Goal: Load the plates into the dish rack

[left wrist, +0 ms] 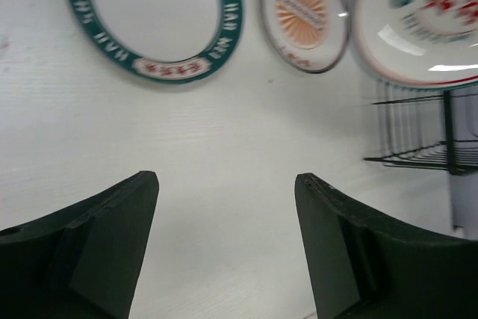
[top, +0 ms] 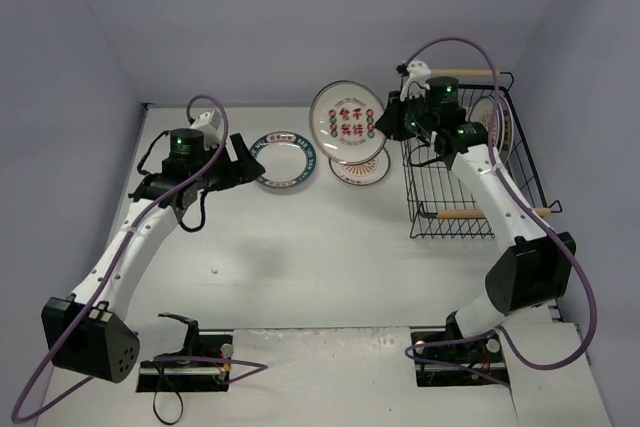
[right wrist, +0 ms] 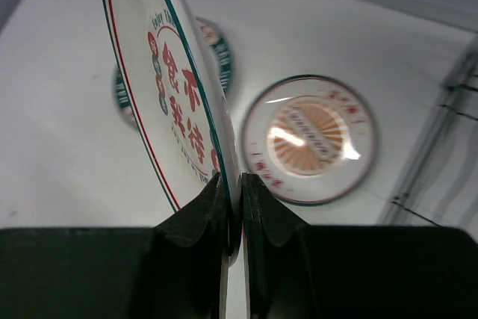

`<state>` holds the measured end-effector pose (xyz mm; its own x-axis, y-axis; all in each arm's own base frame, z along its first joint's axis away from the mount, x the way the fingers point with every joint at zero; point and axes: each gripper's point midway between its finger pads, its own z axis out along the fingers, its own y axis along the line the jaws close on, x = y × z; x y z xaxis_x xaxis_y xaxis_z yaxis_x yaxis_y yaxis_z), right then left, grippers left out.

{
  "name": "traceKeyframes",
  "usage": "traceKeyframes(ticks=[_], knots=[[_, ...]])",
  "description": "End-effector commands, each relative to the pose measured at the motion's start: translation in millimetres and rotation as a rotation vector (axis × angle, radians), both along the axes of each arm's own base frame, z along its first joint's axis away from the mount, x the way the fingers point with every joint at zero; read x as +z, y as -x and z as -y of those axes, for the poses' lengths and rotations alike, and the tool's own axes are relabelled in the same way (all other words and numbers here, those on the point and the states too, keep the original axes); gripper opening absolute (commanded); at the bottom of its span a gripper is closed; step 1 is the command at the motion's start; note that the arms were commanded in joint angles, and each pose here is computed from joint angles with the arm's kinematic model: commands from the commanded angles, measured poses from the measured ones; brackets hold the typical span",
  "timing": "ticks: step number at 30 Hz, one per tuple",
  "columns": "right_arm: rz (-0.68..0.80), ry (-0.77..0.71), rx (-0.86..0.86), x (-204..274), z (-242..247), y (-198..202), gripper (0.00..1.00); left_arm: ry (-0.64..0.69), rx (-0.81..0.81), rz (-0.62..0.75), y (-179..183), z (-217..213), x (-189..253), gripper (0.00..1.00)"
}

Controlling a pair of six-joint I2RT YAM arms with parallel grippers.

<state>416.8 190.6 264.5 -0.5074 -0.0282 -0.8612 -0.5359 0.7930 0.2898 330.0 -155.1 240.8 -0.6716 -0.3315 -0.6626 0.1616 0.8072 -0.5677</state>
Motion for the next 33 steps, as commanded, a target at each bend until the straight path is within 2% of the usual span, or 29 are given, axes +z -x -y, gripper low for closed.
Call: traceKeyframes(ticks=[1, 2, 6, 11, 15, 21, 33], knots=[[0.269, 0.189, -0.369, 81, 85, -31, 0.00, -0.234, 0.122, -0.075, 2, -42, -19, 0.74], [0.280, 0.274, -0.504, 82, 115, -36, 0.00, -0.297, 0.159, -0.122, 5, -55, -32, 0.74], [0.284, 0.476, -0.780, 82, 188, -40, 0.00, -0.399, 0.207, -0.196, 13, -74, -52, 0.74], [0.260, 0.652, -0.979, 75, 254, -43, 0.00, -0.425, 0.204, -0.232, 15, -77, -65, 0.74], [0.223, 0.793, -1.035, 54, 282, -52, 0.00, -0.436, 0.195, -0.258, 11, -75, -72, 0.74], [0.203, 0.830, -1.058, 36, 303, -73, 0.00, -0.434, 0.191, -0.252, 6, -74, -69, 0.74], [0.150, 0.870, -1.009, -15, 306, -102, 0.00, -0.433, 0.188, -0.268, 7, -74, -76, 0.74]])
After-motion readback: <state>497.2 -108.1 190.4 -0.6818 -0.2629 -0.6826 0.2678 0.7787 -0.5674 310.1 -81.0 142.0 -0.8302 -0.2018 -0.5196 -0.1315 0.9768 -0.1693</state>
